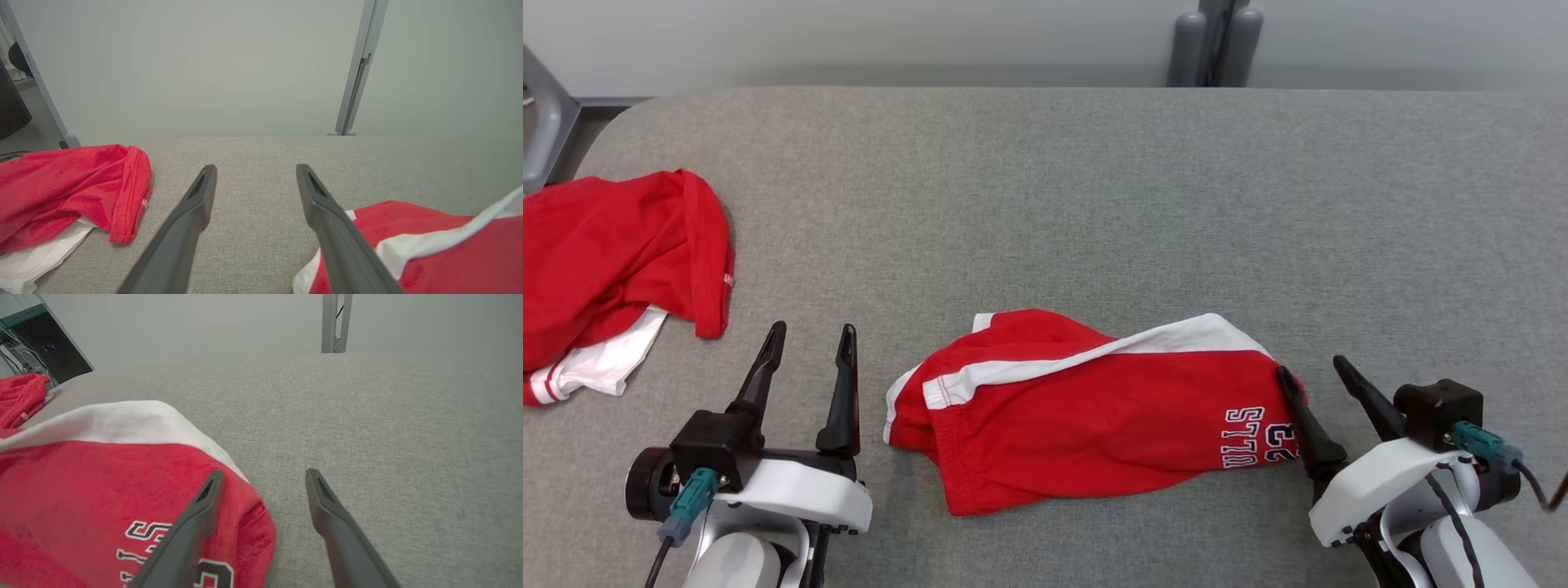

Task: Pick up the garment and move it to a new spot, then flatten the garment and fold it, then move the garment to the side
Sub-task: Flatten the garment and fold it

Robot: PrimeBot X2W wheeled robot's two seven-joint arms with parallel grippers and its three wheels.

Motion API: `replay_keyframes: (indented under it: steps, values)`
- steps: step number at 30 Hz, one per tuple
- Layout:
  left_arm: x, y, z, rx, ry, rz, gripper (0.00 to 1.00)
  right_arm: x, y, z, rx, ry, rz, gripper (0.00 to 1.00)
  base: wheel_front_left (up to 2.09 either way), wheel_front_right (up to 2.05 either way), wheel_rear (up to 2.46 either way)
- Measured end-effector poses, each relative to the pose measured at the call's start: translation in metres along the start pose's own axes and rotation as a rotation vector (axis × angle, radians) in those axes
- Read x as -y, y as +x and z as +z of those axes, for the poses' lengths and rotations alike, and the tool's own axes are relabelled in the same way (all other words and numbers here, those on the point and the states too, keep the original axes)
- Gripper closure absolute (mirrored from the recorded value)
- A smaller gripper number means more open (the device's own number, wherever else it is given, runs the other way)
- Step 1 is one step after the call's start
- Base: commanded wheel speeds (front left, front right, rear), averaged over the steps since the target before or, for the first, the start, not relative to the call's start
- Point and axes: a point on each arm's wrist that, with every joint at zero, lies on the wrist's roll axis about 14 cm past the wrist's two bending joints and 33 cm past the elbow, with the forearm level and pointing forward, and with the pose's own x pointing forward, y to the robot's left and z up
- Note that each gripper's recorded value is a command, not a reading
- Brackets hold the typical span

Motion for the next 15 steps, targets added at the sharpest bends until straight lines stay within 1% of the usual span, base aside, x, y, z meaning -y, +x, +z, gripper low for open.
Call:
replay_keyframes:
  steps: [4, 5, 6, 7, 8, 11, 15]
  values:
    - [-0.004, 0.004, 0.001, 0.004, 0.003, 0.012, 0.00, -0.007, 0.002, -0.018, -0.081, 0.025, 0.022, 0.00, 0.00, 0.00, 0.00]
    - [-0.005, 0.004, 0.000, 0.003, 0.003, 0.013, 0.00, -0.008, 0.001, -0.023, -0.099, 0.032, 0.024, 0.23, 0.00, 0.00, 0.00]
    - [-0.005, 0.005, -0.001, 0.001, 0.002, 0.013, 0.00, -0.009, 0.001, -0.027, -0.116, 0.041, 0.027, 0.52, 0.00, 0.00, 0.00]
    - [-0.004, 0.006, -0.001, 0.004, 0.001, 0.013, 0.00, -0.010, 0.000, -0.029, -0.126, 0.047, 0.028, 0.65, 0.00, 0.00, 0.00]
    - [-0.003, 0.007, -0.001, 0.005, 0.001, 0.011, 0.00, -0.010, 0.000, -0.029, -0.126, 0.048, 0.028, 1.00, 0.00, 0.00, 0.00]
    - [0.000, 0.011, 0.001, 0.011, -0.002, 0.004, 0.00, -0.008, -0.001, -0.025, -0.111, 0.064, 0.021, 1.00, 0.00, 0.00, 0.00]
    - [0.004, 0.013, 0.000, 0.010, -0.005, -0.006, 0.00, 0.003, -0.002, -0.010, -0.049, 0.069, -0.010, 1.00, 0.00, 0.00, 0.00]
